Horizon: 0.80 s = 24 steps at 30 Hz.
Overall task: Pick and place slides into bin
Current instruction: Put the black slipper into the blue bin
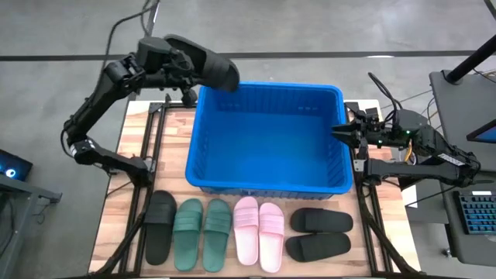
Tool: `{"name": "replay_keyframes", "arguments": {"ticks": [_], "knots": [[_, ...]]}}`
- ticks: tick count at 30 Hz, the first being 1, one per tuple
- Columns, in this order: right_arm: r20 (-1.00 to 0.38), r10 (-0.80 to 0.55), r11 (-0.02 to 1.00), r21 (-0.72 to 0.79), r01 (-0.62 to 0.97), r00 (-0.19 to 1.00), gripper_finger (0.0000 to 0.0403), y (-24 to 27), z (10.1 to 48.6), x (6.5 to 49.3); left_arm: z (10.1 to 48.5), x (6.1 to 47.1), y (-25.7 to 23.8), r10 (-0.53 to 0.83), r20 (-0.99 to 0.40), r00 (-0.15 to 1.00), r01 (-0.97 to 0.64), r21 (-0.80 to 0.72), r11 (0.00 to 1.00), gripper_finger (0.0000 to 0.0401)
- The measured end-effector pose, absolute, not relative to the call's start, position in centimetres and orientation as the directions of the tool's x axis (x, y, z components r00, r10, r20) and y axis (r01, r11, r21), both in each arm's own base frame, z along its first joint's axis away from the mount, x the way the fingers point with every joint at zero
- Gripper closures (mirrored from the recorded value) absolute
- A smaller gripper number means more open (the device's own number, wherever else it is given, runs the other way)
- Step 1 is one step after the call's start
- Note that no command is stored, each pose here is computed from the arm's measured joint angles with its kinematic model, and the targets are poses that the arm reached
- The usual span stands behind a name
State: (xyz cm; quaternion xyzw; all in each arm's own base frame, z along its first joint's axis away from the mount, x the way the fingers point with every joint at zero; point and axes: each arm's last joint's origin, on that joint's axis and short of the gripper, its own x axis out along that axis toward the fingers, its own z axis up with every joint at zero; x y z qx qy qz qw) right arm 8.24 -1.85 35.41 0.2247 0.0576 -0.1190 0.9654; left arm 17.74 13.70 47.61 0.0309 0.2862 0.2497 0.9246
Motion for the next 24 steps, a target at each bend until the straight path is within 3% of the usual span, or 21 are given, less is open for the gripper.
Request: {"name": "replay_keyframes", "arguments": {"ticks": [14,24], "knots": [[-0.166,-0.224,0.868,0.414,0.273,0.961,0.0264,-1.9,35.4,8.2,45.9,21.8,14.2,0.383,-0.558,0.736,-0.354,0.165,0.921,0.0401],[-0.165,-0.224,0.868,0.414,0.274,0.96,0.0264,-1.9,35.4,8.2,44.9,26.5,14.0,0.302,-0.489,0.818,-0.378,-0.062,0.924,0.0401]]}}
